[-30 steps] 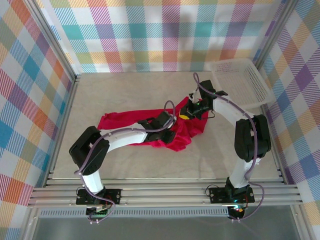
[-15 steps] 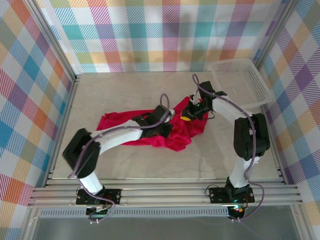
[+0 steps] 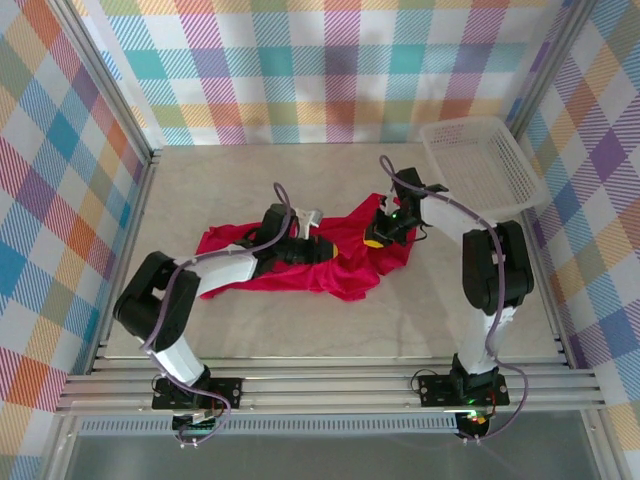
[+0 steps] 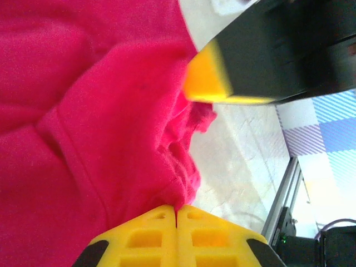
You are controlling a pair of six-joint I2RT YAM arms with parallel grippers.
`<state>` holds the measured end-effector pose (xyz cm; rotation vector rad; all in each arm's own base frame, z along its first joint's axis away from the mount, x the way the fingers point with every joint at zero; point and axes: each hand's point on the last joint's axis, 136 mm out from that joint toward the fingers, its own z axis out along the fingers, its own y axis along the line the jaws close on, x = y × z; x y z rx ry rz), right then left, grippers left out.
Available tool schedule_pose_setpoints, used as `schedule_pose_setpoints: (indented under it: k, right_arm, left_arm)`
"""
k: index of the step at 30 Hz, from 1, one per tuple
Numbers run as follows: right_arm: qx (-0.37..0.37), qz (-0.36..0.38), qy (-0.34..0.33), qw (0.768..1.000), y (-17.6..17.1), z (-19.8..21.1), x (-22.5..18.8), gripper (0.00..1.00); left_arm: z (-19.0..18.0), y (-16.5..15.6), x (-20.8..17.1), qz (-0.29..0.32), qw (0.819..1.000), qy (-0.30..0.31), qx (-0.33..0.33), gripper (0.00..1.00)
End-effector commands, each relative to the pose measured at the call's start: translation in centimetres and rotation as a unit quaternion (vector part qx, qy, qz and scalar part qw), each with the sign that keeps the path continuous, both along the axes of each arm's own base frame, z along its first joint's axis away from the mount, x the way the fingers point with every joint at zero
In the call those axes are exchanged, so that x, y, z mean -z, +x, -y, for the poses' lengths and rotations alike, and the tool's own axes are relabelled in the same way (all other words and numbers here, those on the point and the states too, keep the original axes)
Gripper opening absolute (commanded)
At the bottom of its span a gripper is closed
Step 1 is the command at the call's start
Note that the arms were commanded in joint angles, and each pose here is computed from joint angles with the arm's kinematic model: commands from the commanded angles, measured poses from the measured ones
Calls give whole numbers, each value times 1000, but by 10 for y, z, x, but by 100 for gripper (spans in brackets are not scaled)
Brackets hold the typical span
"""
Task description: Fold the inside-out t-shirt
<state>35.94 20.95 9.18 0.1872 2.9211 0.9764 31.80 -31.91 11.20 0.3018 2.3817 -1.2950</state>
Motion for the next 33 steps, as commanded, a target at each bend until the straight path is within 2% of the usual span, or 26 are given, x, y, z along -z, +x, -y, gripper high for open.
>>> schedule_pose_setpoints:
  k: [1, 7, 11, 16, 17, 19, 20, 22, 25, 29, 31, 33]
  right_arm:
    - [-1, 44, 37, 998, -10, -4, -47, 0]
    - [-16, 54, 125, 991, -25, -18, -90, 0]
    - [-11, 50, 183, 982, -15, -21, -108, 0]
    - [9, 45, 141, 989, 26, -18, -87, 1]
    - [21, 43, 120, 992, 38, -16, -77, 5]
    - [40, 37, 83, 995, 56, -11, -58, 26]
    - [48, 33, 63, 996, 61, -7, -50, 33]
    - [49, 35, 26, 998, 61, -4, -43, 39]
    - [33, 52, -10, 998, 44, -6, -44, 38]
    - [19, 61, -37, 997, 23, -9, -35, 24]
    - [15, 54, -40, 998, 19, -12, -26, 24]
    - [11, 45, -41, 998, 20, -16, -17, 32]
  left_arm:
    - [7, 3, -11, 10, 999, -52, 11, 0]
    - [-8, 19, 0, -5, 997, -65, -28, 0]
    - [-17, 31, 4, -18, 995, -85, -48, 0]
    - [-19, 39, 10, -20, 994, -88, -58, 0]
    - [-19, 40, 12, -21, 994, -88, -61, 0]
    - [-19, 42, 13, -23, 993, -93, -65, 0]
    - [-18, 42, 12, -25, 993, -98, -67, 0]
    - [-17, 43, 11, -26, 992, -106, -69, 0]
    - [-17, 44, 11, -28, 991, -112, -72, 0]
    - [-16, 44, 9, -27, 991, -114, -70, 0]
    - [-16, 44, 8, -27, 991, -115, -68, 0]
    - [-16, 44, 8, -27, 991, -115, -67, 0]
